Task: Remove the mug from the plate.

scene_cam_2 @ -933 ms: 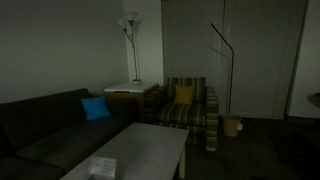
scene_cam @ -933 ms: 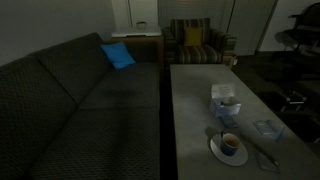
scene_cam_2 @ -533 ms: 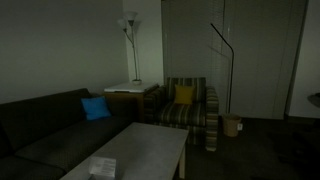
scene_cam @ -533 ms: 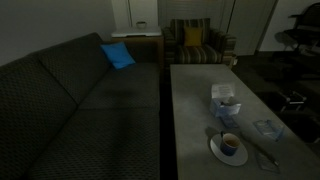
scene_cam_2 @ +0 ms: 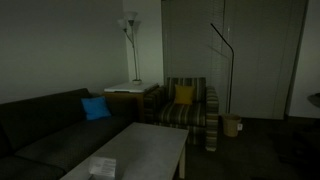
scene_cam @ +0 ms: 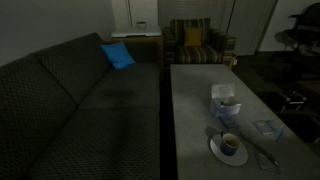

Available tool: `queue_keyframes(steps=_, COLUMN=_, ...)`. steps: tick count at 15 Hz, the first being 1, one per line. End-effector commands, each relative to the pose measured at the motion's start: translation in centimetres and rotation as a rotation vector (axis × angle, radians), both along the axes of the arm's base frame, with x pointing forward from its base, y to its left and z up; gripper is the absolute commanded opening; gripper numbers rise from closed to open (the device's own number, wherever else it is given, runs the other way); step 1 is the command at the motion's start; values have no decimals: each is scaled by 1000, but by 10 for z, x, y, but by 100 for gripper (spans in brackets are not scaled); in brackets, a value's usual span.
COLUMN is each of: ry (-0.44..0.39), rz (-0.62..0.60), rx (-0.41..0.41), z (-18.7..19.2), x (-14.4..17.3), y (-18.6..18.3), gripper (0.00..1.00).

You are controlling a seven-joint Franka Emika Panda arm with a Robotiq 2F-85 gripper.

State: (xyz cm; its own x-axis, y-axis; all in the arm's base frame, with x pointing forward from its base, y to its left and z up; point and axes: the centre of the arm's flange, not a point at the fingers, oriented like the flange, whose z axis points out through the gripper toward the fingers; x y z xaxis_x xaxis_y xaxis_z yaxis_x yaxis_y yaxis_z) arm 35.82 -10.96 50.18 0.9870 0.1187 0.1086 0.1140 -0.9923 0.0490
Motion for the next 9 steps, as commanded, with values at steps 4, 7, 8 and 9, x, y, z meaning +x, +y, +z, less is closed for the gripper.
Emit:
queue_keyframes(steps=4, ry=86, rz=103, rx=-23, z=-19, x=41, y=23, gripper=100)
queue_keyframes(steps=7, ry=140, rz=161, rx=-36, z=-33, x=63, y=39, gripper=100)
queue_keyframes(steps=8, ry=155, rz=177, rx=-42, z=-37, x=71, y=44, gripper=100)
queue_keyframes(steps=9, ry=169, rz=193, rx=-49, z=-41, x=79, y=48, gripper=100)
